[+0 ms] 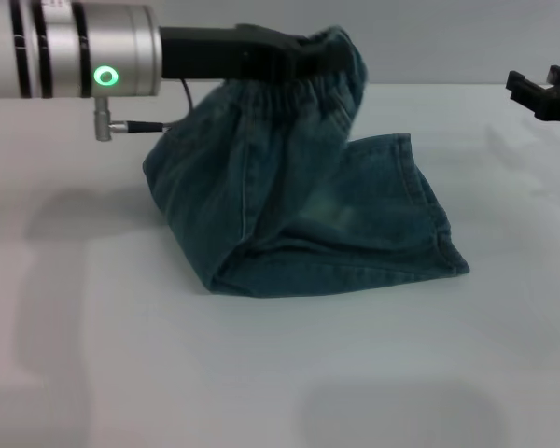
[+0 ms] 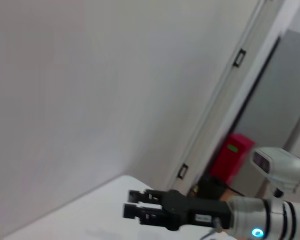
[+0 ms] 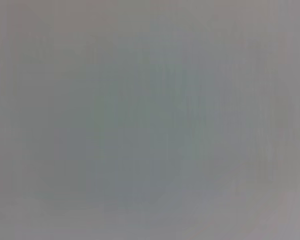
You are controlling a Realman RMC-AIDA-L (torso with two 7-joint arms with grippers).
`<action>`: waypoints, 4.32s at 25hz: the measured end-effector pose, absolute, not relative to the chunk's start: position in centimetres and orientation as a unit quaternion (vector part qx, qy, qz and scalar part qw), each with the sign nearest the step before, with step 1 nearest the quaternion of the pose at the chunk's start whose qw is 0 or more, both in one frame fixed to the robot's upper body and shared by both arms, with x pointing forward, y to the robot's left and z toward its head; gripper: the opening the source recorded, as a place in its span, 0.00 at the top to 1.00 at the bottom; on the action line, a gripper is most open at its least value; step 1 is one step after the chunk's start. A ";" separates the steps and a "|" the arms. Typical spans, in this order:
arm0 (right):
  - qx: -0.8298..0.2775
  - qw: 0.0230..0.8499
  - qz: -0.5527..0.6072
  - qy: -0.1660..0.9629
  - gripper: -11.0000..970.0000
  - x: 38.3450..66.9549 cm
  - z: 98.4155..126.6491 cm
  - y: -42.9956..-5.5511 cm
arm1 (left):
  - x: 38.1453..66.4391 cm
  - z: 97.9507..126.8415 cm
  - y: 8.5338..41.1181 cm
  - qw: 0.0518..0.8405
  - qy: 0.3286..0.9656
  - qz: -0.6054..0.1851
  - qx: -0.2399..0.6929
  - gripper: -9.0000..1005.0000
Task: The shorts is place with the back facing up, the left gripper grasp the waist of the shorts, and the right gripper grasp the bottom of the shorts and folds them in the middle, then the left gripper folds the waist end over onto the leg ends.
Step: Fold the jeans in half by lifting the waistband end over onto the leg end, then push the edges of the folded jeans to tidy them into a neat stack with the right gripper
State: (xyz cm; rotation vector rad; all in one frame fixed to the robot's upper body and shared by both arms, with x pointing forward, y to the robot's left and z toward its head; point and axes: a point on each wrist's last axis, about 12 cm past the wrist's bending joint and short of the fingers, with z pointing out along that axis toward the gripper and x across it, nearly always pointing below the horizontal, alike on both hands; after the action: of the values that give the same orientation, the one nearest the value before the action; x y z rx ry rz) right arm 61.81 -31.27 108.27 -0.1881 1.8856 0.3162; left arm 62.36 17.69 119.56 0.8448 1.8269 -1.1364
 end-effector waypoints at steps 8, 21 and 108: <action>-0.078 0.584 0.139 0.796 0.34 62.4 108.1 -30.6 | 62.0 119.8 16.6 0.396 0.711 -0.477 0.332 0.76; -0.088 0.587 0.141 0.793 0.34 62.6 108.2 -30.1 | 61.8 119.0 16.9 0.385 0.720 -0.470 0.336 0.48; -0.367 0.330 0.223 0.841 0.34 65.1 112.4 -16.2 | 58.3 114.9 30.7 0.580 0.714 -0.379 0.103 0.17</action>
State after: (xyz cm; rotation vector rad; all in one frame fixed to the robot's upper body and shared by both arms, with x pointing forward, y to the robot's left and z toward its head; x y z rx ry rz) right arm 65.10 -16.24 112.42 -0.9604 2.1988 0.5827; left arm 58.31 30.68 114.86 0.2410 1.6697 -0.8853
